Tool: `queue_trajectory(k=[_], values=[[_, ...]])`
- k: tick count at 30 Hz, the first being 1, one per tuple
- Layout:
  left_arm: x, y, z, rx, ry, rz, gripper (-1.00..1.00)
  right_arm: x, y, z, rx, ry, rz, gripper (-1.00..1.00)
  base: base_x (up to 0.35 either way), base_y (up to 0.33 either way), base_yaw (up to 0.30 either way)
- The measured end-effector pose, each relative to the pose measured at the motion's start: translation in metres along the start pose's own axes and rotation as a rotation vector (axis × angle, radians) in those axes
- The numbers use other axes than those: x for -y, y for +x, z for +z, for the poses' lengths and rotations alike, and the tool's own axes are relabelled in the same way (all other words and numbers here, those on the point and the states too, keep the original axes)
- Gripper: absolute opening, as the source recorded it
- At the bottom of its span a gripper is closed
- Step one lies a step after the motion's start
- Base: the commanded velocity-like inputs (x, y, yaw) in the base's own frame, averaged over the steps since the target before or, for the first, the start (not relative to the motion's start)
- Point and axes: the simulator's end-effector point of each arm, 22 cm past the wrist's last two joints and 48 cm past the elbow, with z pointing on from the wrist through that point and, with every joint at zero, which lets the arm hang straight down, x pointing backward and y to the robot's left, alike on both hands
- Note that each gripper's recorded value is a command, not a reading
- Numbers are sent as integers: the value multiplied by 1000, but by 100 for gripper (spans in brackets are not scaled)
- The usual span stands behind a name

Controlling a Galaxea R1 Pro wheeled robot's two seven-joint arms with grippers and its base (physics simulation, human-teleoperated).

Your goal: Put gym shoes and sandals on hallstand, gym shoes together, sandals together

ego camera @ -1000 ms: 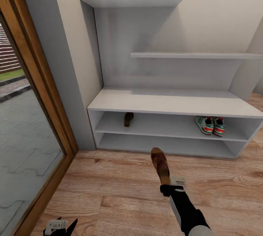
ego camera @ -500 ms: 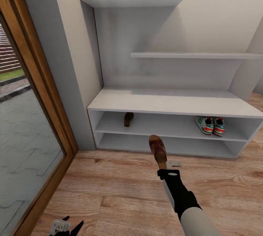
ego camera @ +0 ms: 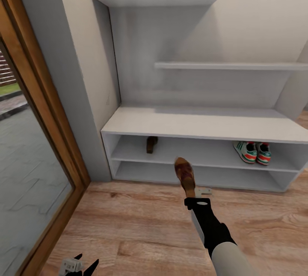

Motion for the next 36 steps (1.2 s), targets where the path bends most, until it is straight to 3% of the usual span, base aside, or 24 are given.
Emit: queue_trajectory(k=[14,36], values=[[2,1,1,1,3,-3,100,0,1,0,-2,0,-1,-100,323,70,0],[2,0,1,2,1,-4,100,0,1,0,-4,0,-1,-100,191,49,0]])
